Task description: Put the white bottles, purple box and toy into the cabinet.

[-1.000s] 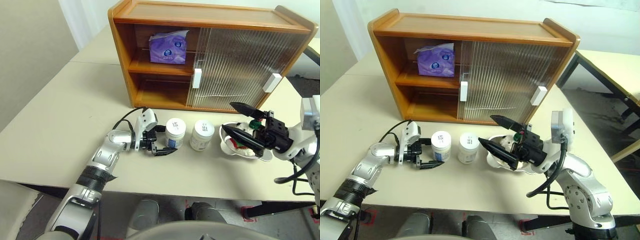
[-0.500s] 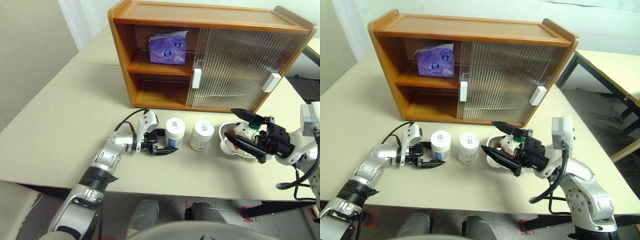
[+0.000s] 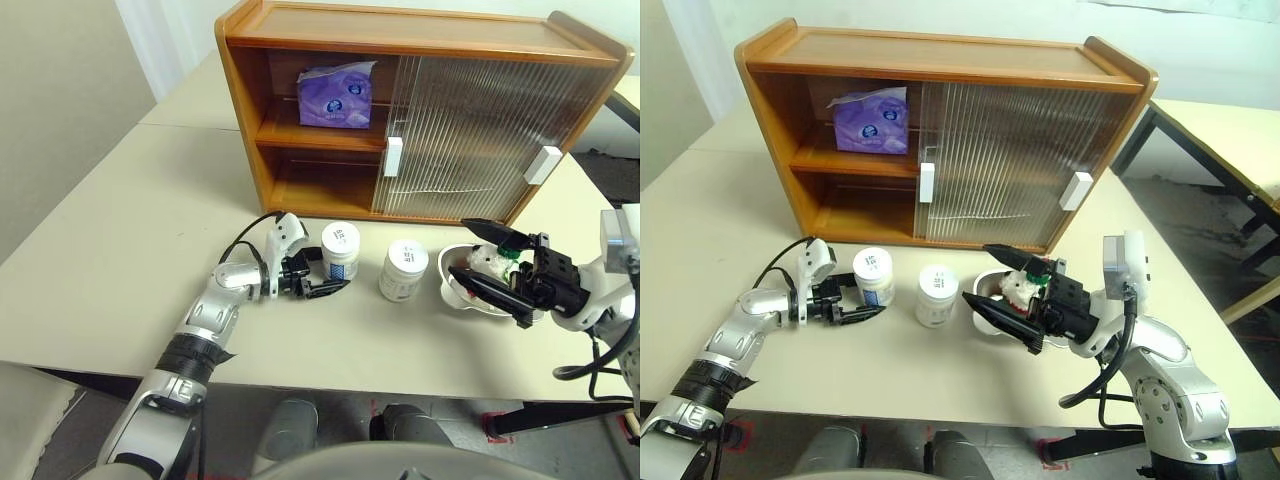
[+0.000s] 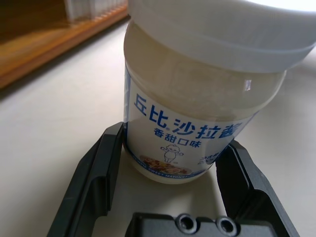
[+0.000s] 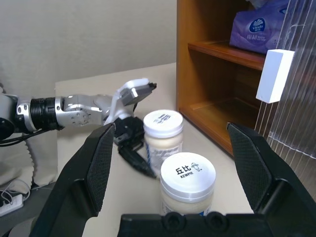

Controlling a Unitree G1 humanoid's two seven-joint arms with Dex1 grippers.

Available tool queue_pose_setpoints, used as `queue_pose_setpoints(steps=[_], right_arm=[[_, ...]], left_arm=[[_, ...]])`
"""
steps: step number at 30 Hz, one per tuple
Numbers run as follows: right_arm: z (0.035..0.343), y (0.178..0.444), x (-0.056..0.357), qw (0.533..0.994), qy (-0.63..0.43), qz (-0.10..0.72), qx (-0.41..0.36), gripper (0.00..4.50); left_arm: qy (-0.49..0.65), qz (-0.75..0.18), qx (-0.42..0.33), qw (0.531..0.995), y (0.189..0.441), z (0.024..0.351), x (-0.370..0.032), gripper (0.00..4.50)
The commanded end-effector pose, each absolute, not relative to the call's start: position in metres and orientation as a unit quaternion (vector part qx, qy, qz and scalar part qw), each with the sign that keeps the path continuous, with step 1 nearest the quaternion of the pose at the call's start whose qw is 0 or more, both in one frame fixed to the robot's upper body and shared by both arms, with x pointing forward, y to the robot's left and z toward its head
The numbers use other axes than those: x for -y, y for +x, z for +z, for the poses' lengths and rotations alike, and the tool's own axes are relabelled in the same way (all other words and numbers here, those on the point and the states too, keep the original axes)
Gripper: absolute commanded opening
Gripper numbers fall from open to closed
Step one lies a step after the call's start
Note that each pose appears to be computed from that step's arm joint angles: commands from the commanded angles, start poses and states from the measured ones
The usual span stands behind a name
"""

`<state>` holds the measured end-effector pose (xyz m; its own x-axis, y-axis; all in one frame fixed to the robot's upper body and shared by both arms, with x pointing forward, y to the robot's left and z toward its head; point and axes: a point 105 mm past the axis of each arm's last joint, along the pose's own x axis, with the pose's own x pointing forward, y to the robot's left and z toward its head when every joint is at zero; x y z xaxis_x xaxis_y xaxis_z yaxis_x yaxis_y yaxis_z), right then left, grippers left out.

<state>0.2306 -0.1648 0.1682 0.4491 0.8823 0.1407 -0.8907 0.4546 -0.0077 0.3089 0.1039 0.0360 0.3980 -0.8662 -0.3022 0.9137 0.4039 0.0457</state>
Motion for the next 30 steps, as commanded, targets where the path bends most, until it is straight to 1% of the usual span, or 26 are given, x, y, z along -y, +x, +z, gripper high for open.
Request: queue_pose_setpoints(steps=[1,7,11,24,30], right_arm=[[0.169,0.232,0.168,0.852,0.025,0.52,0.065,4.5],[0.167,0.232,0.169,0.85,0.024,0.522,0.066,4.5],[0.167,0.232,0.168,0.85,0.024,0.521,0.067,4.5],[0.167,0.231,0.166,0.852,0.026,0.518,0.069,4.5],[0.167,0.231,0.166,0.853,0.027,0.517,0.069,4.5]], left_arm=[[0.115,-0.502,-0.09,0.852,0.324,0.051,-0.107,3.15],[0.121,-0.422,-0.053,0.897,0.353,0.072,-0.114,3.15],[0.106,-0.367,-0.047,0.923,0.369,0.08,-0.116,3.15],[0.111,-0.274,-0.064,0.953,0.403,0.077,-0.104,3.15],[0.11,-0.265,-0.073,0.955,0.412,0.076,-0.096,3.15]])
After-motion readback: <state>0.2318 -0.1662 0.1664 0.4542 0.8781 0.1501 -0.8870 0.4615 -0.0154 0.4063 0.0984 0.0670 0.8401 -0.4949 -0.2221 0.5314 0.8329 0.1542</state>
